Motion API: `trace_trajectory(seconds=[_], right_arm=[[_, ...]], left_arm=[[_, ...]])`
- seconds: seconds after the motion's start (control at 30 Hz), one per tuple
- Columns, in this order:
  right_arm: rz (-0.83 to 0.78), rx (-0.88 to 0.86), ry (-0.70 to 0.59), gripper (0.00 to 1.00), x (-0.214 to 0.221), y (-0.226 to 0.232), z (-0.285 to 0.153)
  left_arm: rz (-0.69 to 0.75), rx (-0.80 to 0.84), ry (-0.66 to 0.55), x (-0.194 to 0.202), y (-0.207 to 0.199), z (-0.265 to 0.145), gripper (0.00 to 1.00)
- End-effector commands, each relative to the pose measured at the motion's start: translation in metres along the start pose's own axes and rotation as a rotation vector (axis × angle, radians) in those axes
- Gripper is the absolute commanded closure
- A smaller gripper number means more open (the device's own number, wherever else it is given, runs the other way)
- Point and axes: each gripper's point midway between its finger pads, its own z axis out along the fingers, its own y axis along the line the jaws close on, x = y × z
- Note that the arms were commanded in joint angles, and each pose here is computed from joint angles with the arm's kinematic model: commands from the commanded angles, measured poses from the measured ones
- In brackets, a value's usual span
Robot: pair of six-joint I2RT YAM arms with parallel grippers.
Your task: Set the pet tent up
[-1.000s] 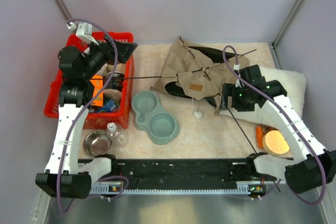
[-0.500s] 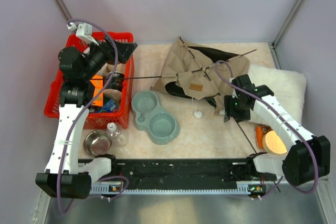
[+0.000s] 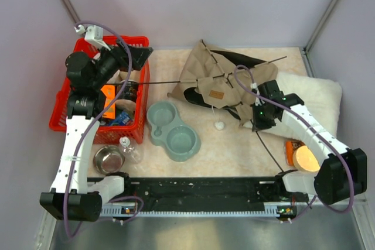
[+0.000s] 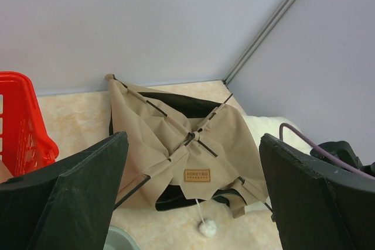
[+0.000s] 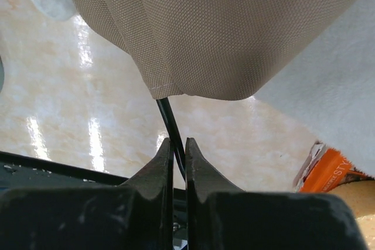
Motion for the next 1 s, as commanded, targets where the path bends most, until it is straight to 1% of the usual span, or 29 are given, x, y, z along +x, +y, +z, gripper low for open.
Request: trace_trajectory(seconds=[0.0,0.13,0.3,0.43,0.53,0.73,0.87,0.97], right_arm=[[0.006,-0.104,-0.175,1.0,-0.054,0.027,-0.02],[0.078,-0.22,-0.276,1.0,-0.087,0.052,-0.041],[0.189,-0.401,-0.348,1.0,-0.117,0.086,-0.064],[0.23,-0.508,-0.435,1.0,-0.139,0.104,-0.083],[0.254,-0.527,-0.506,1.0,-0.156,0.106,-0.093],[0.317,-0.528,-0.575,1.0,-0.176,0.105,-0.102],[0.365,-0.57,-0.605,1.0,-0.184,0.113,-0.104],[0.35,-0.584,-0.601,1.0,-0.182,0.127,-0.101]], left_arm=[[0.049,0.022,-0.054,-0.018,-0.008,-0.001,0.02],[0.031,0.022,-0.043,-0.014,-0.008,-0.001,0.02],[0.012,0.016,-0.041,-0.012,-0.008,-0.004,0.02],[0.006,0.011,-0.041,-0.01,-0.007,-0.005,0.02],[-0.008,0.011,-0.03,-0.006,-0.007,-0.005,0.02],[-0.06,0.032,0.007,0.007,-0.005,-0.002,0.03],[-0.092,0.059,0.031,0.014,-0.008,0.0,0.04],[-0.097,0.085,0.05,0.018,-0.014,0.003,0.04]])
